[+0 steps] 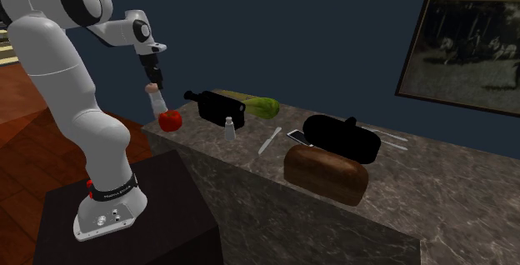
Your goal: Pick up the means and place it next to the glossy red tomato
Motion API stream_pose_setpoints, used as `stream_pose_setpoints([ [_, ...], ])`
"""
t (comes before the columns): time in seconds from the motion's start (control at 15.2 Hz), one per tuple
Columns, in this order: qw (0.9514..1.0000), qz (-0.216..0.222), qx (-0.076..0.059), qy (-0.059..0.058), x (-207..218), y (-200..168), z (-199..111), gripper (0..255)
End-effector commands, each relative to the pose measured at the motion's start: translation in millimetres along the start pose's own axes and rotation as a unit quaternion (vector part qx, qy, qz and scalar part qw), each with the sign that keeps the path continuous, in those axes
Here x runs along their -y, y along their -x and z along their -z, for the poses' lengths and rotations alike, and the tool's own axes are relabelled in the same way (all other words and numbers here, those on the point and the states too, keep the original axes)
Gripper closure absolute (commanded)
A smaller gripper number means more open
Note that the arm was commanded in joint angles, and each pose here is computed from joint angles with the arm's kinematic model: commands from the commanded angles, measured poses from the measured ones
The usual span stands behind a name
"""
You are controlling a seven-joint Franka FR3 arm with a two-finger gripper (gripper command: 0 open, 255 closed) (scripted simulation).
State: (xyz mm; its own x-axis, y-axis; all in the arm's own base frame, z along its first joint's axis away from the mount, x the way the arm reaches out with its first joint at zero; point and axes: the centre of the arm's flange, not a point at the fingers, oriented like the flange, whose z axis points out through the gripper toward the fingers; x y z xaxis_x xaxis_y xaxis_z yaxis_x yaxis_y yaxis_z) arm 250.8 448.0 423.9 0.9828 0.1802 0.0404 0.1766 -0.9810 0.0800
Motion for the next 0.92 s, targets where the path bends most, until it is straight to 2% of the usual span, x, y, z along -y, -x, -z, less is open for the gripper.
stream_pose_setpoints([
  [0.0, 1.0, 0.0, 0.0, 0.0, 1.7, 0.6, -10.2, 255],
  [0.59, 1.0, 0.0, 0.0, 0.0, 2.0, 0.8, -13.6, 255],
  [0.66, 1.0, 0.0, 0.0, 0.0, 2.0, 0.8, -13.6, 0],
  [0.86, 1.0, 0.0, 0.0, 0.0, 2.0, 0.8, -13.6, 0],
])
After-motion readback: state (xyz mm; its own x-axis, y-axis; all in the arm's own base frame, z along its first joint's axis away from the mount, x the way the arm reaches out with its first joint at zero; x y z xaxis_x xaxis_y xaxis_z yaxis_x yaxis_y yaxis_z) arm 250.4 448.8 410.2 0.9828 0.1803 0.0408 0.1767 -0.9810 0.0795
